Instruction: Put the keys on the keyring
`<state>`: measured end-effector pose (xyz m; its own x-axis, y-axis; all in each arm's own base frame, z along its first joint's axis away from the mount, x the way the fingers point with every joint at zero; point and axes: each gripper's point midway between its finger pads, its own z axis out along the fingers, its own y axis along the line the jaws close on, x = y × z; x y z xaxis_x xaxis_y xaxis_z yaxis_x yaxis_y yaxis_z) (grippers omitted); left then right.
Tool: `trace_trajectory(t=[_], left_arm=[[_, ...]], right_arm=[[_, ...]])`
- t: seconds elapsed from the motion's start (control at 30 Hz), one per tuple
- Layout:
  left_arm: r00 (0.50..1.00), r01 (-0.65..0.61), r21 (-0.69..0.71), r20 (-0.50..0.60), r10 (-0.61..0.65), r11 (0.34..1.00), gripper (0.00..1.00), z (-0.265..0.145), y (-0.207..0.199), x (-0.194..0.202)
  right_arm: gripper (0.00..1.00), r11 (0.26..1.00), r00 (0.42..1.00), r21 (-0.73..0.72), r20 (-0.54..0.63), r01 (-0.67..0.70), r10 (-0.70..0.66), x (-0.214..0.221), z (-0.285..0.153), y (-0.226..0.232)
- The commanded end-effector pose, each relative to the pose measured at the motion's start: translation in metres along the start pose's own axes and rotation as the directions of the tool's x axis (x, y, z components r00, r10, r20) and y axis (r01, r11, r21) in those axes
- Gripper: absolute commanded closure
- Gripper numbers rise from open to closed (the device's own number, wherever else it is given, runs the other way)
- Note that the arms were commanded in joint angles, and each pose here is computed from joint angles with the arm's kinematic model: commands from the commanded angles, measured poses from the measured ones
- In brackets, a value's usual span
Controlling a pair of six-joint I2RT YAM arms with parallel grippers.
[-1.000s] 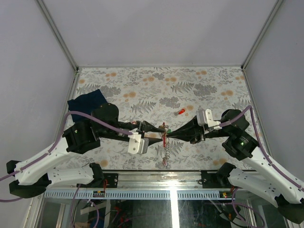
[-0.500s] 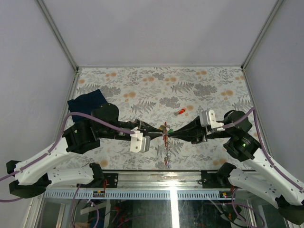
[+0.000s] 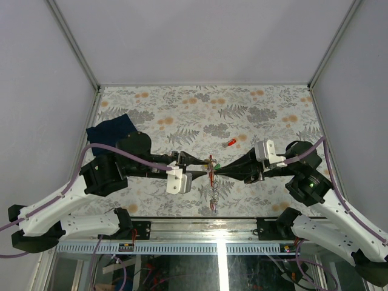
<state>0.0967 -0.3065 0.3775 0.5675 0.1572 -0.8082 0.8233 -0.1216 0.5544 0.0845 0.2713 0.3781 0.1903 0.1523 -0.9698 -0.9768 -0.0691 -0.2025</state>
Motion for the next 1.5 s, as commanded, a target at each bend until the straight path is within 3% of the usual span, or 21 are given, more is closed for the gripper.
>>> trace_trajectory(t=[0.0,0.4,0.7,1.47], left_arm=[[0.996,-0.050,-0.046,0.072,0.054,0.998,0.70,-0.002,0.014,-0.023],[0.995,-0.046,0.017,0.093,0.044,0.999,0.84,0.004,0.005,-0.026],[0.995,-0.052,-0.010,0.084,0.052,0.999,0.99,0.000,0.010,-0.027],[0.997,-0.058,-0.064,0.042,0.060,0.996,1.00,-0.002,0.017,-0.016]], right_arm=[[1.00,0.996,0.993,0.012,0.079,0.085,-0.086,-0.031,-0.001,-0.001],[1.00,0.996,0.993,0.012,0.080,0.085,-0.086,-0.031,-0.001,-0.001],[1.00,0.996,0.993,0.022,0.081,0.087,-0.089,-0.032,-0.001,-0.002],[1.00,0.983,0.984,0.159,0.136,0.096,-0.119,-0.048,-0.005,-0.023]])
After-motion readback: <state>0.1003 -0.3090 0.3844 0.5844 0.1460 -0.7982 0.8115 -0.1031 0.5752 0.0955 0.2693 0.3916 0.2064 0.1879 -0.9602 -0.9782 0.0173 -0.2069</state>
